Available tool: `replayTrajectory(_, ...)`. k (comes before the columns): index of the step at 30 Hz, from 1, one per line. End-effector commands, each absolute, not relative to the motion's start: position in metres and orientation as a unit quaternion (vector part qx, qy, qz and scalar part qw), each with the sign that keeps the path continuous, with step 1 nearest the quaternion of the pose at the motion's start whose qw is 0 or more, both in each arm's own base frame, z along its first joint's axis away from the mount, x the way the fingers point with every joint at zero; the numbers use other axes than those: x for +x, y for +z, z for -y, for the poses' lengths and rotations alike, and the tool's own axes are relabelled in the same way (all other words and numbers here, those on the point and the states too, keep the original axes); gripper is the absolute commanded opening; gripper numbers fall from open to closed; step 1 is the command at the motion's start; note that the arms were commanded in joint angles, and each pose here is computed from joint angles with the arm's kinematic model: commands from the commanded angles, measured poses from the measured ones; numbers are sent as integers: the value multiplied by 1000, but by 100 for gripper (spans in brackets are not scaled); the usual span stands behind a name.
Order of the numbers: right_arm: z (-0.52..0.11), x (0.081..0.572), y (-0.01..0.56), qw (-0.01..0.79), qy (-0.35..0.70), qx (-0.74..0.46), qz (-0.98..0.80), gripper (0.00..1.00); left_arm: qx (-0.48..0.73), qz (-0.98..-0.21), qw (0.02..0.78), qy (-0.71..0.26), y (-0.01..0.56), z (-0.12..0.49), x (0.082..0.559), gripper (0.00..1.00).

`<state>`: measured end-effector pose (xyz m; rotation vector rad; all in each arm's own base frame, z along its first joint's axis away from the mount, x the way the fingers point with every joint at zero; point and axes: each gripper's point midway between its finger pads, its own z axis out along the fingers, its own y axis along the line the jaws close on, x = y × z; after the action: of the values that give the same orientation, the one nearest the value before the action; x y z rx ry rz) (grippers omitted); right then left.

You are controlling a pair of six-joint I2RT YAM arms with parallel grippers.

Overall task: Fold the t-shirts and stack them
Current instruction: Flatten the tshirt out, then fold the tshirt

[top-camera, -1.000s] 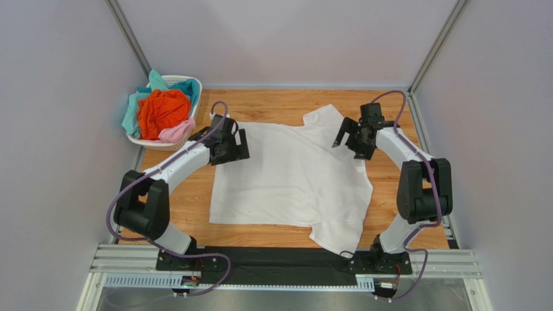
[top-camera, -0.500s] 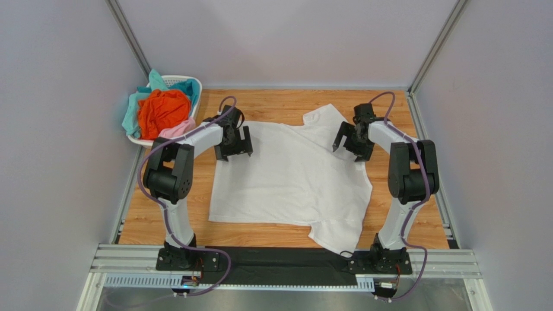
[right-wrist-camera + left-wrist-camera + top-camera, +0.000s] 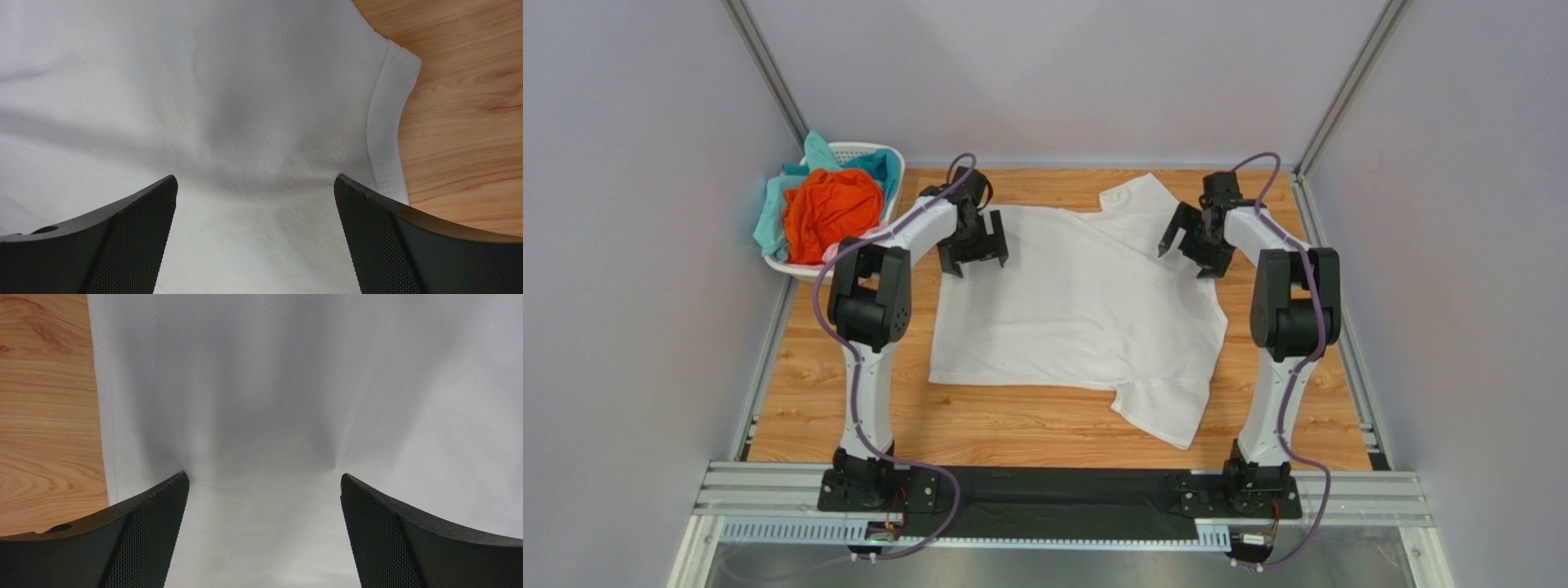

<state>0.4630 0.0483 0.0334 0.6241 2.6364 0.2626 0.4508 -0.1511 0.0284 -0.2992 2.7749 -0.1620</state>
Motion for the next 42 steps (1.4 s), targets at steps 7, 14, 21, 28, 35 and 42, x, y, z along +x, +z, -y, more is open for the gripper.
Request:
replayTrajectory(7, -47, 473, 121, 299, 111, 183, -930, 100, -97, -962, 240, -90, 117, 148, 448, 100)
replayTrajectory(14, -31, 380, 168, 386, 91, 237, -887, 100, -159, -944, 268, -108, 143, 117, 340, 100)
replayTrajectory(21, -32, 320, 167, 403, 122, 264, -868, 100, -218, -940, 219, -146, 91, 101, 218, 100)
replayTrajectory(28, -50, 304, 159, 385, 164, 225, -880, 98, -262, -936, 198, -124, 46, 83, 175, 98)
replayTrajectory(35, -62, 297, 140, 351, 188, 210, -893, 95, -282, -932, 213, -78, 36, 71, 195, 87)
replayTrajectory(42, -65, 294, 137, 344, 195, 210, -894, 95, -280, -938, 191, -70, 22, 78, 216, 59)
